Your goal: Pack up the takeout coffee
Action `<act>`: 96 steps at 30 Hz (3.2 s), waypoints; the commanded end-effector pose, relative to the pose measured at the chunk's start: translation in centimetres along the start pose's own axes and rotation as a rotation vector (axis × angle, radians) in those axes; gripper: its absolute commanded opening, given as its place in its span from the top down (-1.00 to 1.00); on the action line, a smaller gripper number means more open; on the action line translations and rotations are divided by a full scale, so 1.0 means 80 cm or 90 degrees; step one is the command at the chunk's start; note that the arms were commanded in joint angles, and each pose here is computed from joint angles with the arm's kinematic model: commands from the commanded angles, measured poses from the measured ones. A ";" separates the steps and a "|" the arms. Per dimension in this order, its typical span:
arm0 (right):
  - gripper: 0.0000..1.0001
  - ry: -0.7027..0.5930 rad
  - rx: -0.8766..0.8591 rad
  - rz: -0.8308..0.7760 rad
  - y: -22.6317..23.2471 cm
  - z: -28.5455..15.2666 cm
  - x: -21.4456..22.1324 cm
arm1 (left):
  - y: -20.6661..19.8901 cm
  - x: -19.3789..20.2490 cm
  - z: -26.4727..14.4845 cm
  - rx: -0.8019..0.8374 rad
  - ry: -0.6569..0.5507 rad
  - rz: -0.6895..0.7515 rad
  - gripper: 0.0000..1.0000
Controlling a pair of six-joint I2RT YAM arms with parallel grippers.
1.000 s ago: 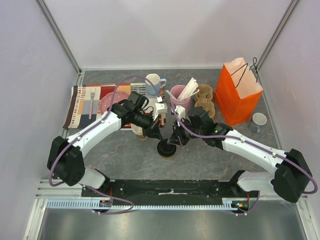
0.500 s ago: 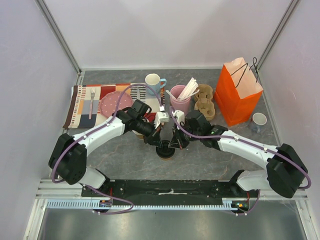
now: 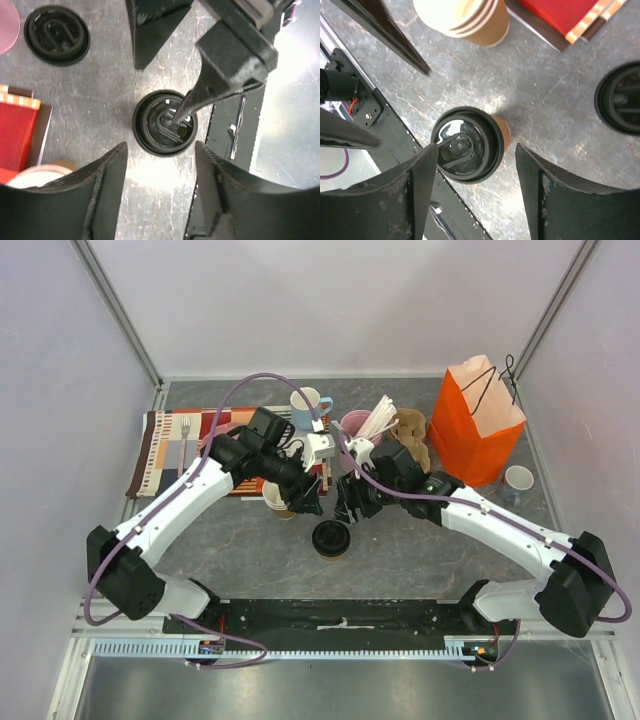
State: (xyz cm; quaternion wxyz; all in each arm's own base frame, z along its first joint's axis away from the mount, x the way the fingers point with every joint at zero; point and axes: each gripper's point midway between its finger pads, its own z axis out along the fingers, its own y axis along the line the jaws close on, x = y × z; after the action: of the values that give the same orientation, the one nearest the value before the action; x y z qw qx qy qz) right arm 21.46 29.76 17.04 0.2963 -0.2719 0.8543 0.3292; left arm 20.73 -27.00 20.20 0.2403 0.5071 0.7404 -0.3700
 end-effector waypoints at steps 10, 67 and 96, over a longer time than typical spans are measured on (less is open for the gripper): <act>-0.96 0.076 -0.033 0.197 -0.013 0.013 0.082 | 0.011 0.087 -0.031 -0.088 0.113 -0.013 -0.56; -0.96 0.041 -0.039 -0.044 0.074 0.029 -0.018 | 0.066 0.063 -0.149 -0.301 0.052 -0.040 -0.52; -0.80 -0.045 0.759 0.019 -0.329 -0.308 -0.139 | 0.063 0.067 -0.145 -0.299 0.031 -0.045 -0.52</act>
State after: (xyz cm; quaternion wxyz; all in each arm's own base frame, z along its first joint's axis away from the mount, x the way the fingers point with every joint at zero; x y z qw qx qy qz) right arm 36.53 -1.43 28.63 0.4058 -0.0110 0.8943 -0.1883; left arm 23.43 -13.57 21.28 0.3037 0.4206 0.8349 -0.1840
